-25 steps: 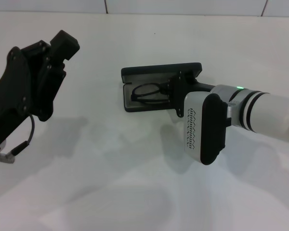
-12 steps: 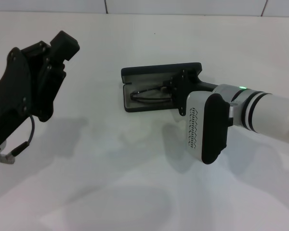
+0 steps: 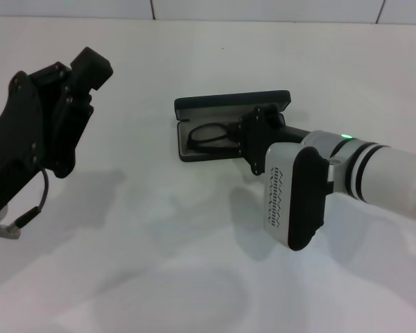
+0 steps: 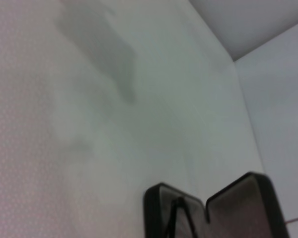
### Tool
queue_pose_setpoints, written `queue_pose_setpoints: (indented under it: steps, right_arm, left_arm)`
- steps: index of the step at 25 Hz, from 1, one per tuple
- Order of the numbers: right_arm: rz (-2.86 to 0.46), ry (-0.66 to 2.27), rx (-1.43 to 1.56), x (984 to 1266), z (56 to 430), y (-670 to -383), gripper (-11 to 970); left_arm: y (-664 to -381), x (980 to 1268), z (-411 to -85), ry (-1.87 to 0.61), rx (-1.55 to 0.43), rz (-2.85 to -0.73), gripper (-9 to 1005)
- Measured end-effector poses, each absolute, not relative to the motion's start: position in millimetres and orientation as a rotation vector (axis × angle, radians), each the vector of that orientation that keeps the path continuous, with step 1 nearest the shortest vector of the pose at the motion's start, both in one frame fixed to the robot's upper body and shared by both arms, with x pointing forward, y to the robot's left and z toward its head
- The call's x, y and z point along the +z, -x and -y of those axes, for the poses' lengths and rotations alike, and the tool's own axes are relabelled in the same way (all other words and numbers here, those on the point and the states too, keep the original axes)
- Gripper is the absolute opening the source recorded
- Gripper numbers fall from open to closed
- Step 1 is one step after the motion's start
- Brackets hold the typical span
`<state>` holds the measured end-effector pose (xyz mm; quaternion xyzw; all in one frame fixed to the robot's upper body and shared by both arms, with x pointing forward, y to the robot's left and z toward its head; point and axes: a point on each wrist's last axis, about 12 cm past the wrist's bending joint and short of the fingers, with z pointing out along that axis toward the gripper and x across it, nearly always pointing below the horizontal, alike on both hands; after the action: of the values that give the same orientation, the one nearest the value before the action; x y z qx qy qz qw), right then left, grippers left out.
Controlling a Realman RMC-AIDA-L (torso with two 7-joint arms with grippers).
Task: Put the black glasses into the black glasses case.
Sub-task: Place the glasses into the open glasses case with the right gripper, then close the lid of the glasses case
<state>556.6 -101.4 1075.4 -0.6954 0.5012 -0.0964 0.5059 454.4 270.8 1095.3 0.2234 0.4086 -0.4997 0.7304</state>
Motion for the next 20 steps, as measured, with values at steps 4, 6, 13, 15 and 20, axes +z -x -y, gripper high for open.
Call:
queue_pose_setpoints:
  steps: [4,6,13,15,20]
  right_arm:
    - [-1.209,1.660,-0.217,1076,101,-550,111]
    - [-1.228,1.624,-0.194,1078,101,-545,112]
    - [-1.389,1.406,0.042,1103,114,-531,113]
    - [-1.460,1.343,0.184,1112,129,-528,114]
    - [-1.537,1.239,0.571,1132,195,-514,115]
  left_arm:
    - [-454,1095,-271,-0.492,-1.101,-0.899,21]
    - [-454,1095,-271,-0.492,-1.101,-0.899,22]
    - [-461,1100,-274,-0.509,-1.096,-0.890,22]
    - [-467,1105,-279,-0.513,-1.092,-0.889,22]
    - [-510,1123,-273,-0.587,-1.126,-0.966,23]
